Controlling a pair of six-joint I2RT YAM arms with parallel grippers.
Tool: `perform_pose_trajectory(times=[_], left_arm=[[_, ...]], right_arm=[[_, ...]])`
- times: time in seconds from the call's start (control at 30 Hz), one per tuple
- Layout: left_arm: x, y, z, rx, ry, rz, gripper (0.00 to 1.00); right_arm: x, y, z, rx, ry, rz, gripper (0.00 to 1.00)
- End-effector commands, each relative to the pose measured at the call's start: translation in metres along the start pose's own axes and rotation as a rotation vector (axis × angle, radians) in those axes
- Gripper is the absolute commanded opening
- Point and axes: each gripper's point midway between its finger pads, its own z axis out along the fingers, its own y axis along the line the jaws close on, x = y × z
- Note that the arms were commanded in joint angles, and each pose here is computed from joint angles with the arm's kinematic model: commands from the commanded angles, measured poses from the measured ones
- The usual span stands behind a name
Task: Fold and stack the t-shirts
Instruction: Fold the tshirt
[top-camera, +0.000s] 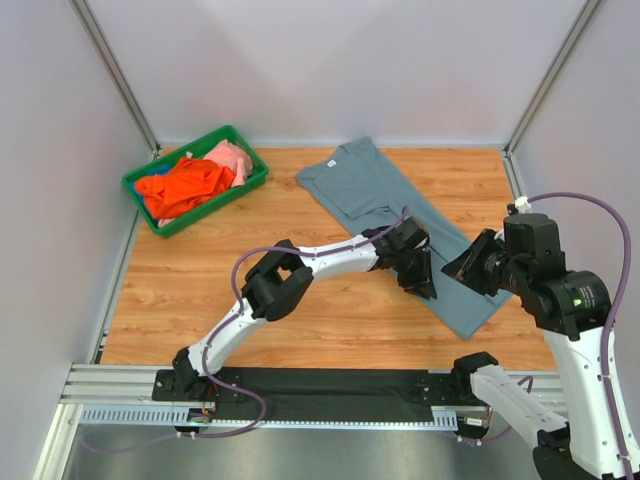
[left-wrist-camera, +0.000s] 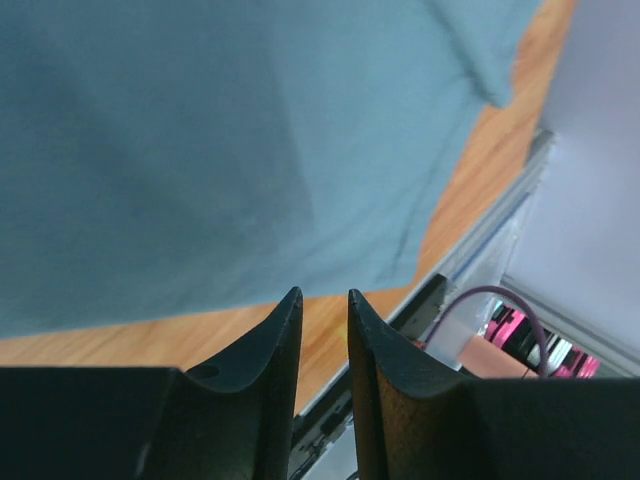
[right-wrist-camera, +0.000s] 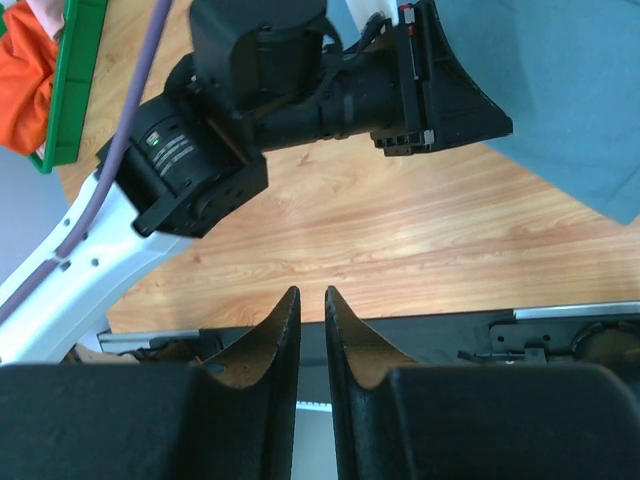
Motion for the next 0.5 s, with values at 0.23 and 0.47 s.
perform_pose_trajectory(times=[0.23,0.47], left_arm=[[0.037,0.092,-0.018,-0.388,0.092,-0.166,0.30],[0.067,0.133,-0.075,-0.625,0.129,-0.162,0.30]], right_arm=[[0.008,0.011,-0.010,-0.065,0.055,-0.040,0.17],[0.009,0.012,-0.005,-0.078,0.053,-0.030,0.17]])
